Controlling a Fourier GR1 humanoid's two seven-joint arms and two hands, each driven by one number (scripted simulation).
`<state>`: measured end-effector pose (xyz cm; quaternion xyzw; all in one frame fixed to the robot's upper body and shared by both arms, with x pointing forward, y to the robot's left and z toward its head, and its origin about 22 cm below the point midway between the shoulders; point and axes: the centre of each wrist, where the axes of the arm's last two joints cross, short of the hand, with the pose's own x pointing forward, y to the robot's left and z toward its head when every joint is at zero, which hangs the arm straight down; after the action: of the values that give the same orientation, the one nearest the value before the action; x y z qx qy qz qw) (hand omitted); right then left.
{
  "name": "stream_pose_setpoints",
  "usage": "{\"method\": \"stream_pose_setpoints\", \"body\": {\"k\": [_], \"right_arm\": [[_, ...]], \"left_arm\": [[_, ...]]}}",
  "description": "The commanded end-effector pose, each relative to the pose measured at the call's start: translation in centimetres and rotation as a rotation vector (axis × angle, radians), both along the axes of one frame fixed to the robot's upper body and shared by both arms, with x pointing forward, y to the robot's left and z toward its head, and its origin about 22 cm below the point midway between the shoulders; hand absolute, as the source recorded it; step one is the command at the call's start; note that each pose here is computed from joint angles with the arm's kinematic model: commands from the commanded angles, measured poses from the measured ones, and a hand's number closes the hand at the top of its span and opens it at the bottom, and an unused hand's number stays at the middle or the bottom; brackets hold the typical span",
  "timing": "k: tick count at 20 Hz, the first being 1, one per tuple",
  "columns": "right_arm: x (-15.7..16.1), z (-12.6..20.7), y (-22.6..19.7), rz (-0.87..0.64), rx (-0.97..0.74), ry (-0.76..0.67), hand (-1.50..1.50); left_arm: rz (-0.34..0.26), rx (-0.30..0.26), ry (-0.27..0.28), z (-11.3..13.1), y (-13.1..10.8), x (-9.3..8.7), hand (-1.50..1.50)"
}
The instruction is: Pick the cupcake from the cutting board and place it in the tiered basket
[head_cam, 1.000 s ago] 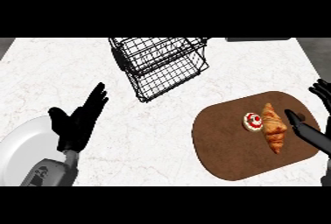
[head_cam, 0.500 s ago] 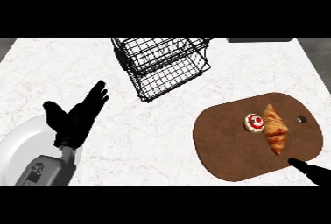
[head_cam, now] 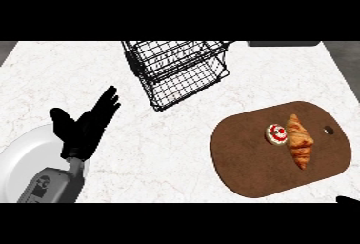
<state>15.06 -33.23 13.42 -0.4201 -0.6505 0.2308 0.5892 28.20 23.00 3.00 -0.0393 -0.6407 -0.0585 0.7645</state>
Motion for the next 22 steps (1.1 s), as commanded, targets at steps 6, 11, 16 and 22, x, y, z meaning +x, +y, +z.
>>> {"method": "stream_pose_setpoints", "body": {"k": [6, 11, 16, 22], "right_arm": [[-1.2, 3.4, 8.6, -0.098, -0.02, 0.155, -1.5], [1.3, 3.1, 10.9, -0.215, -0.119, 0.254, -1.5], [3.5, 1.2, 14.1, -0.23, -0.155, 0.319, -1.5], [2.9, -0.8, 15.8, -0.208, -0.129, 0.388, -1.5]], "left_arm": [[-0.06, 0.001, 0.015, -2.4, -0.6, 0.1, 0.0], [-0.049, 0.002, 0.01, -1.3, -1.2, -0.1, 0.0], [-0.038, 0.007, 0.006, -0.9, -0.7, 0.3, 0.0], [-0.017, -0.01, 0.0, -1.2, -0.4, 0.5, 0.0]]}}
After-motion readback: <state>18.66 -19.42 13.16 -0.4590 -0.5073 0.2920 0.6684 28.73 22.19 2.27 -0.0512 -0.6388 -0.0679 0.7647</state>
